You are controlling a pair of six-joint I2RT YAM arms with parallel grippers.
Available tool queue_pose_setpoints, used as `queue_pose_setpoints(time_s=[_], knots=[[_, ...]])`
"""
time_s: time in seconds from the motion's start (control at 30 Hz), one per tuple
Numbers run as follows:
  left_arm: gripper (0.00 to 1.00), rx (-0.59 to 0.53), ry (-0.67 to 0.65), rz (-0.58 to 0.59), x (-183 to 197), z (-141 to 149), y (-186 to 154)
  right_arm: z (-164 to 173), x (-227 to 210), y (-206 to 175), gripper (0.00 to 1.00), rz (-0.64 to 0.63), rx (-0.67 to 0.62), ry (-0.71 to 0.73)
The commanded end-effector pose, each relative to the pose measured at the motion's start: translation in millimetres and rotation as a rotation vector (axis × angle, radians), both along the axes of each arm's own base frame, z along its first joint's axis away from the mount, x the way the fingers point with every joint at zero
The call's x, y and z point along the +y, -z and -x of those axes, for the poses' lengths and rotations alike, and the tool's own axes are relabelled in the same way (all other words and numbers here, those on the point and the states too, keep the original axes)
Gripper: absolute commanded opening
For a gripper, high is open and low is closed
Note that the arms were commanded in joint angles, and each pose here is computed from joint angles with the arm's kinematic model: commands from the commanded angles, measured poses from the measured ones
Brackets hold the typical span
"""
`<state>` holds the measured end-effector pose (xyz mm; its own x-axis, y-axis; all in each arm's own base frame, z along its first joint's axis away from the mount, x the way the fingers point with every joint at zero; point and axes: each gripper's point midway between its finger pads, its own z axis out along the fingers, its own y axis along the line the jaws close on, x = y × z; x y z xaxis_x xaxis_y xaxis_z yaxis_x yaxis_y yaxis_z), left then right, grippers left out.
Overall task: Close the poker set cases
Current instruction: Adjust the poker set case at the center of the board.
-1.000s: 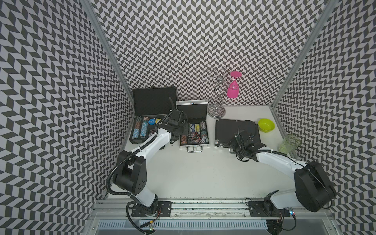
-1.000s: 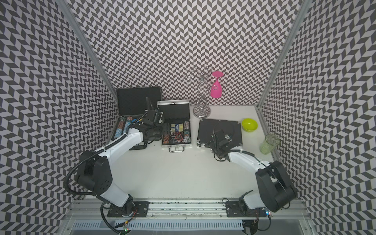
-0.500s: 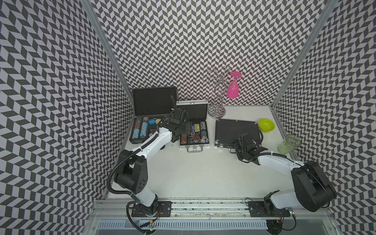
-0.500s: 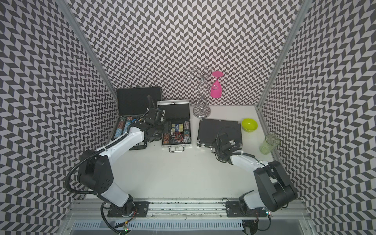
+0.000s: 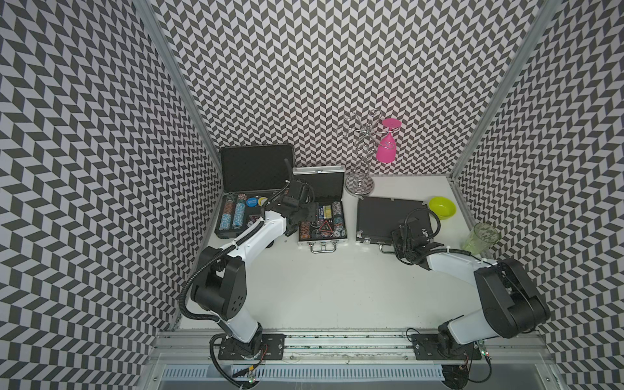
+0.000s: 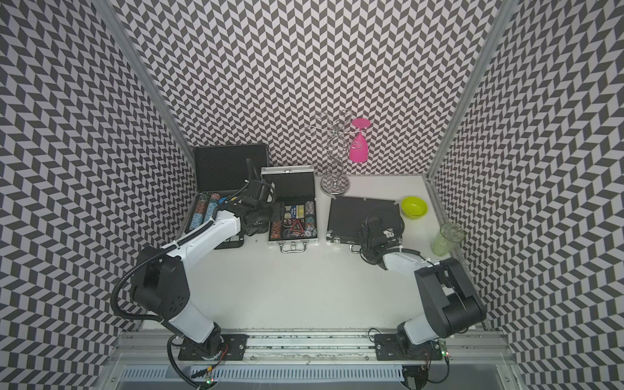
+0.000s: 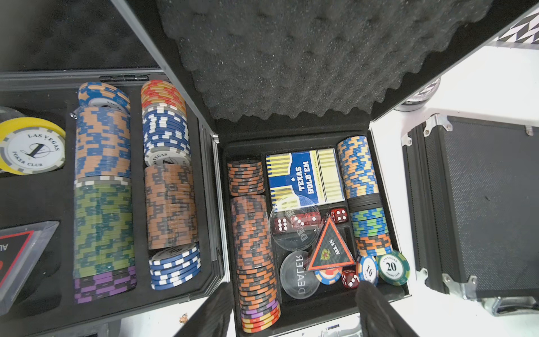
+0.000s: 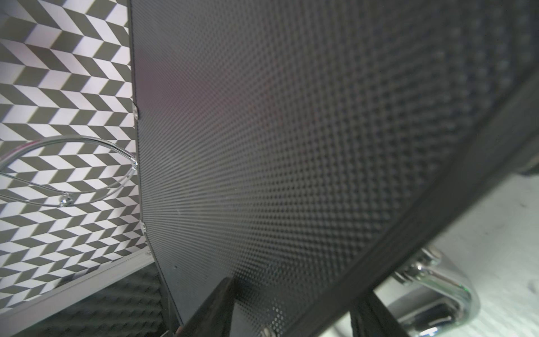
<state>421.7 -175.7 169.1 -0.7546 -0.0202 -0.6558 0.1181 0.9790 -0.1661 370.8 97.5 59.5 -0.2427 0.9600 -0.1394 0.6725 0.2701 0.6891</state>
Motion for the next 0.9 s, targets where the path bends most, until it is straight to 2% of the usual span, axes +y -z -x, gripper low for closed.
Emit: queue_pose_setpoints(time_s=[0.0, 0.5, 0.87], knots=[[0.70, -0.030, -0.007, -0.003, -1, -5, -9, -10, -7, 9, 0.58, -0.003, -0.003, 0.014], [0.70, -0.029, -0.013, -0.015, 2, -3, -7, -28, -22, 14, 0.55, 0.019, 0.005, 0.033], [0.70, -0.019, -0.017, -0.025, 6, 1, -2, -44, -25, -18, 0.61, 0.090, -0.053, -0.082]])
